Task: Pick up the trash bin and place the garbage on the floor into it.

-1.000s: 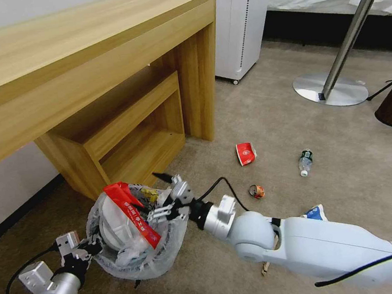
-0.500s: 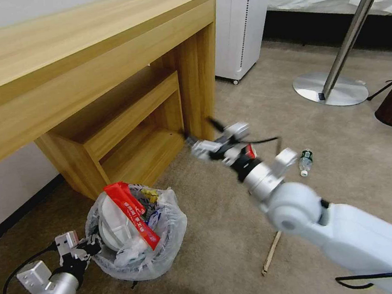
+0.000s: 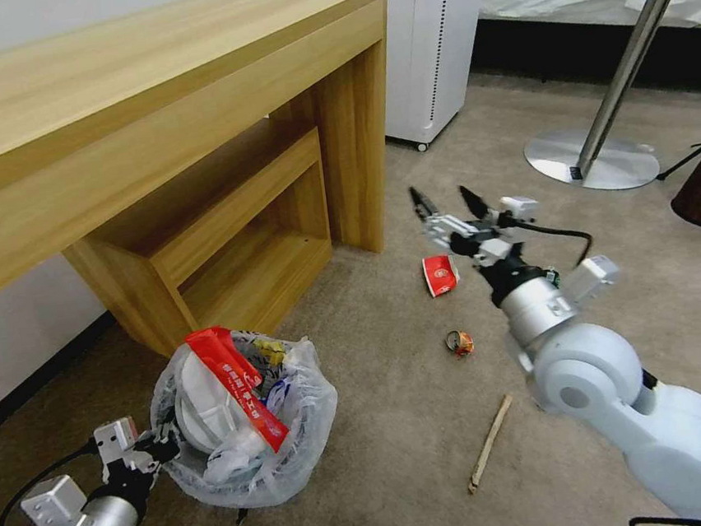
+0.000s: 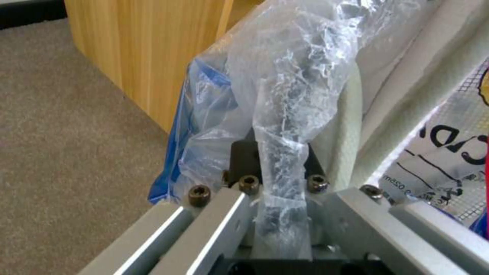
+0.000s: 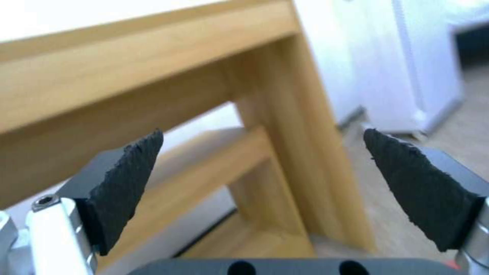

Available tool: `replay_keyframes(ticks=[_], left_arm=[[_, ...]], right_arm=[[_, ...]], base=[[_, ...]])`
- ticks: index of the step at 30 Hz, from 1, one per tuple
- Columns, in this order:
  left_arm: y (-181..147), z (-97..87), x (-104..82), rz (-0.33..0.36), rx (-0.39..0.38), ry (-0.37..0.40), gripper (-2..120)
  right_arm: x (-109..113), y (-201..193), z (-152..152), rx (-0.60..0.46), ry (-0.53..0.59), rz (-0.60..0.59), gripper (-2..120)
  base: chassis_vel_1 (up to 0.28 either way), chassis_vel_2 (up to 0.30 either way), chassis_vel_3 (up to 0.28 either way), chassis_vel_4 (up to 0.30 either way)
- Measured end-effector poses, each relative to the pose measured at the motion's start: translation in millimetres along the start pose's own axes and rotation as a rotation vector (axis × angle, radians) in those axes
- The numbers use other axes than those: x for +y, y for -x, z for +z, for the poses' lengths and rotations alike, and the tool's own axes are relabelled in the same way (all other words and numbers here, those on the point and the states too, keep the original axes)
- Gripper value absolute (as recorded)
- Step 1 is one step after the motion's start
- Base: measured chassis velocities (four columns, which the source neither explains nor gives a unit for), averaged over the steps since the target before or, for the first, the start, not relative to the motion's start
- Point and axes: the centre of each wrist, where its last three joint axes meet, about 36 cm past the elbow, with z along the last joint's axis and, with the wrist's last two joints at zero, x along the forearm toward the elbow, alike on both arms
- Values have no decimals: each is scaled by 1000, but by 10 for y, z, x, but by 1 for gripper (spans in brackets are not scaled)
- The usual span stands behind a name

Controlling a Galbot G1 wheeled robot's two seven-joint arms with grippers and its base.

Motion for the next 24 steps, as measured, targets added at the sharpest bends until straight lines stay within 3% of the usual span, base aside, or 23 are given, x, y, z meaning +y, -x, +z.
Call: replay_keyframes(ticks=[10, 18, 20, 22, 24], left_arm=[[7, 29, -5, 2, 4, -2, 0], [53, 61, 20, -4, 6, -7, 0], [66, 69, 28, -6, 7, -9, 0], [85, 99, 65, -18, 15, -9, 0], [84, 99, 67, -19, 15, -9, 0]], right_arm=[[-178, -297, 213, 146, 140, 302, 100], [-444, -485, 516, 309, 282, 557, 100], [-506, -490, 579, 355, 314, 621, 100], [-757, -477, 767, 503, 344, 749, 100], [-821, -472, 830, 542, 345, 774, 100]], base=[[0, 0, 0, 0], [0, 0, 0, 0], [0, 0, 0, 0], [0, 0, 0, 0], [0, 0, 0, 0]])
